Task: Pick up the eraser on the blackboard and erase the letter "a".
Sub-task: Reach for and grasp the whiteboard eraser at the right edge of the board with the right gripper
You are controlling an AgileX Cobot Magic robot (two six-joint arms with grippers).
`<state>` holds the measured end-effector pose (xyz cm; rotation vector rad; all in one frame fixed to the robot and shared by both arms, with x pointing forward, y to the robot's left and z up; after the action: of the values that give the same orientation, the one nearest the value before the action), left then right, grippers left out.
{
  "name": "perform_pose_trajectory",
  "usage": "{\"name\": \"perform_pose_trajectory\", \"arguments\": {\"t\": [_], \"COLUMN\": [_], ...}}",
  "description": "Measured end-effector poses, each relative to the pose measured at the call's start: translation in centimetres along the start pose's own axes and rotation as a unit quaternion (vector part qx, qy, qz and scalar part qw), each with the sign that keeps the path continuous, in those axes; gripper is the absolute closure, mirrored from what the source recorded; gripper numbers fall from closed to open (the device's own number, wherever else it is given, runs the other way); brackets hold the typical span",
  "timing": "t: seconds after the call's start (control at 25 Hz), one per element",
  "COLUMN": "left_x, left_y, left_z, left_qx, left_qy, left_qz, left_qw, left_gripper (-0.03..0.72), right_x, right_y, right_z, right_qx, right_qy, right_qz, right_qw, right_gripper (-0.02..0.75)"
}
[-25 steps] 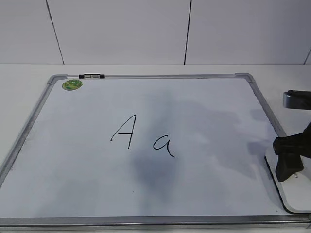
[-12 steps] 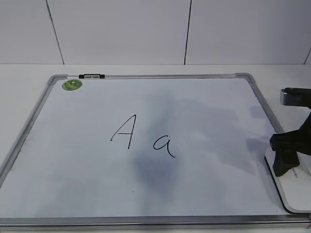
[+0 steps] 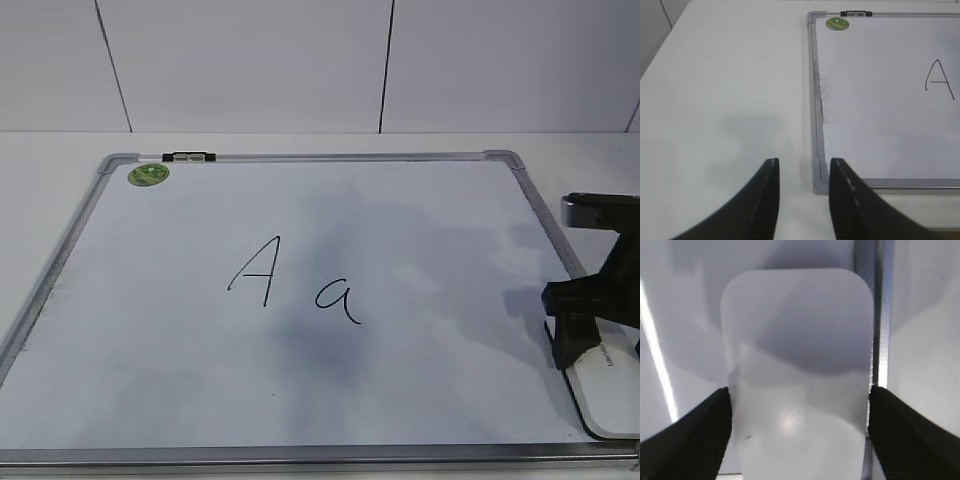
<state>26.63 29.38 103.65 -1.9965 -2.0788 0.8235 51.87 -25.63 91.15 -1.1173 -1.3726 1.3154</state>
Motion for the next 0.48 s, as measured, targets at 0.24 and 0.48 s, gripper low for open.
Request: {"name": "perform_pose_trajectory", "arguments": {"t": [0.24, 0.48], "left_x": [0.0, 0.0], "left_y": [0.0, 0.0], "left_z": [0.0, 0.0], "left_qx": [0.0, 0.0], "left_qy": [0.0, 0.0], "left_qz": [0.0, 0.0], "left_qw": [1.0, 1.0], "left_gripper": [0.452, 0.452], "right_x": [-0.02, 0.02], "right_y": [0.79, 0.79], "right_z": [-0.07, -0.07], "right_qx": [0.014, 0.013], "right_qy": [0.0, 0.001], "right_qz": [-0.001, -0.002], "right_qw": [1.0, 1.0], "right_gripper": [0.078, 0.079]}}
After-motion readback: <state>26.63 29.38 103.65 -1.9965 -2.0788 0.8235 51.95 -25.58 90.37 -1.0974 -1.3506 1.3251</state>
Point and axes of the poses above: a point on each arm's last joint axis where the gripper is mounted, y pointing out along that axis toward the gripper, x along the wrist's bending axis when the last joint is at zero, z = x × y, the point moved 4 cm from there along y, pointing out along that axis toward the gripper, and after that the axes turned 14 degrees about -y, right-handed, at the moved point
